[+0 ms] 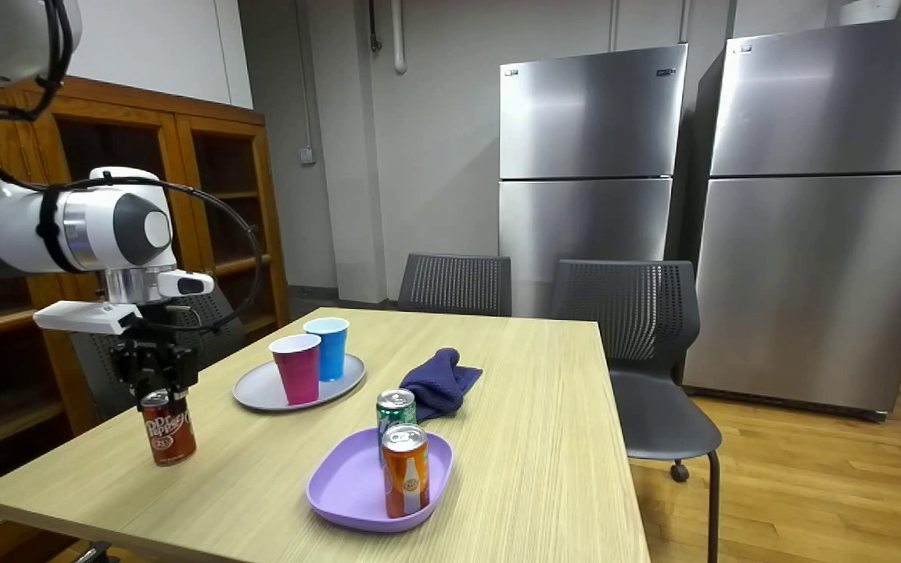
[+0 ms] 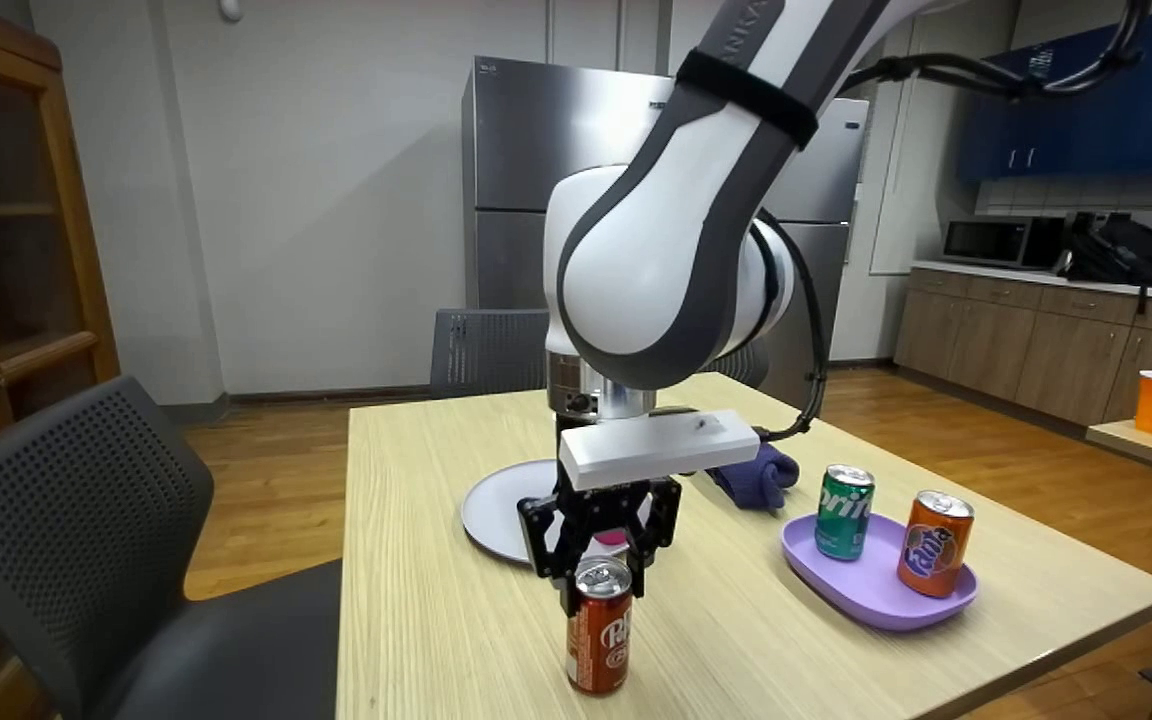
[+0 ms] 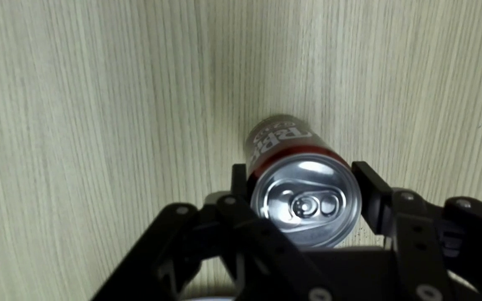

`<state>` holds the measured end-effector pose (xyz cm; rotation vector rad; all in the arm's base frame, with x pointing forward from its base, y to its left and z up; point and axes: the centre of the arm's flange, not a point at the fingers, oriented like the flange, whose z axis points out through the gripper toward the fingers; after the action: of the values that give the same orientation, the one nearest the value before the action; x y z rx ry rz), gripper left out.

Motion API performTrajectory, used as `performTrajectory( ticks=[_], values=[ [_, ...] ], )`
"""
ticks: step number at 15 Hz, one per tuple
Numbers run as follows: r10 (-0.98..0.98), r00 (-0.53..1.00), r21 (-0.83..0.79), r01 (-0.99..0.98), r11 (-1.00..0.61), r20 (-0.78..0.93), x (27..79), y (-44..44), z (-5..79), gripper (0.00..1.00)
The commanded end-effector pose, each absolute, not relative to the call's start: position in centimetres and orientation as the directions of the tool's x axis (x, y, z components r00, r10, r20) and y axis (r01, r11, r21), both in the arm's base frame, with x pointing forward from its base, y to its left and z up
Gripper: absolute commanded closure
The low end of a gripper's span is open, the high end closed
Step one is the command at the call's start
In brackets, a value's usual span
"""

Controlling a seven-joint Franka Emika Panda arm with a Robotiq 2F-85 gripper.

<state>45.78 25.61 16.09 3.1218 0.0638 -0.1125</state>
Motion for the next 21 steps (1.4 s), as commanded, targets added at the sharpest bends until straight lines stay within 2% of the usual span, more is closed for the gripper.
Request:
performTrajectory(
  ticks=[1, 9, 21],
  values=[
    [0.046, 0.998, 0.001, 0.046, -0.999, -0.053, 45.0, 26.0, 17.4, 0.62],
    [0.021, 0.998, 0.054, 0.024, -0.998, -0.057, 44.0, 21.5, 22.6, 0.62],
    [-0.407, 0.911, 0.060, -0.404, -0.913, -0.065, 46.2, 4.5, 23.6, 0.62]
  ],
)
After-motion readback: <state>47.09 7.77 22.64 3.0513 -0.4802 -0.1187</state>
